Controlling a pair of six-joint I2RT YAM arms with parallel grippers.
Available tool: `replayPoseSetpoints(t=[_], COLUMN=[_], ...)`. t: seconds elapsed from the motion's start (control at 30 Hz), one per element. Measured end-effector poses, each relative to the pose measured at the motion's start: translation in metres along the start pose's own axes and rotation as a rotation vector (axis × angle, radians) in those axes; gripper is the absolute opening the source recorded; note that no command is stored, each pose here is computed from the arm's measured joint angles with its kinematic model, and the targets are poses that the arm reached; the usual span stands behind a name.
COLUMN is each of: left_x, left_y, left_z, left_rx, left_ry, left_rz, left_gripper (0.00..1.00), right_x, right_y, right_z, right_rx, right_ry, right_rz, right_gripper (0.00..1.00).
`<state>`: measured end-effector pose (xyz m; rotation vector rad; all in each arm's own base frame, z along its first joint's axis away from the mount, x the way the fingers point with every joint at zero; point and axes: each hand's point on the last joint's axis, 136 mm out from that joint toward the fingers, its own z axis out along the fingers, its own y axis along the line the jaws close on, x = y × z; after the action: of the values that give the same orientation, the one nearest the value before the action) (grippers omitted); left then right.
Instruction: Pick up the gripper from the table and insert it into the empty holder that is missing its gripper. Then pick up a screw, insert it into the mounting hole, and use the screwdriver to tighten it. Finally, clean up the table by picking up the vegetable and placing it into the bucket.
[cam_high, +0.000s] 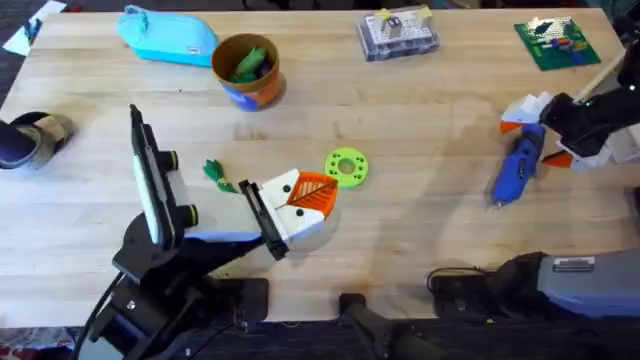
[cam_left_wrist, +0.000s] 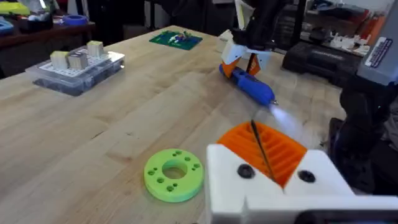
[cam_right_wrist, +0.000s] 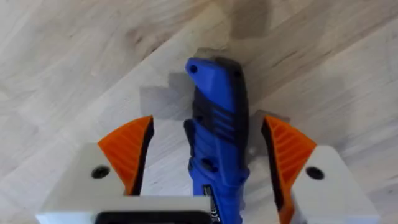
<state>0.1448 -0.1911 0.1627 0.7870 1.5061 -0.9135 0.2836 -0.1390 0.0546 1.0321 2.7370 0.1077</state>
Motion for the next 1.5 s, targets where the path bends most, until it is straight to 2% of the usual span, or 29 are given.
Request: replayPoseSetpoints(t=[0.07,0.27,0.43,0.63,1.1,1.2,1.3,1.5], left_x=[0.000,0.000,0.000,0.000,0.000,0.000,0.000,0.000], left_y=[0.000,0.000,0.000,0.000,0.000,0.000,0.000,0.000], left_z=[0.000,0.000,0.000,0.000,0.000,0.000,0.000,0.000], left_rx=[0.000,0.000,0.000,0.000,0.000,0.000,0.000,0.000], left_ry=[0.000,0.000,0.000,0.000,0.000,0.000,0.000,0.000], left_rz=[0.000,0.000,0.000,0.000,0.000,0.000,0.000,0.000], left_gripper=[0.014,0.014,0.014,0.014,0.014,0.014,0.014,0.014], right_x=[0.002,0.009,0.008,0.003,0.000,-0.002,-0.002,-0.002], right_y=[-0.001,-0.003,-0.003,-0.002,-0.005,-0.005,-0.006,-0.006], right_z=[0.001,0.006,0.006,0.006,0.006,0.006,0.006,0.006], right_rx=[0.002,0.006,0.006,0.004,0.022,0.024,0.027,0.027], right_ry=[0.006,0.023,0.016,-0.003,-0.018,-0.024,-0.027,-0.027], right_rz=[0.025,0.060,0.070,0.069,0.067,0.064,0.063,0.063], right_gripper=[0.974,0.831,0.638,0.513,0.347,0.221,0.035,0.026])
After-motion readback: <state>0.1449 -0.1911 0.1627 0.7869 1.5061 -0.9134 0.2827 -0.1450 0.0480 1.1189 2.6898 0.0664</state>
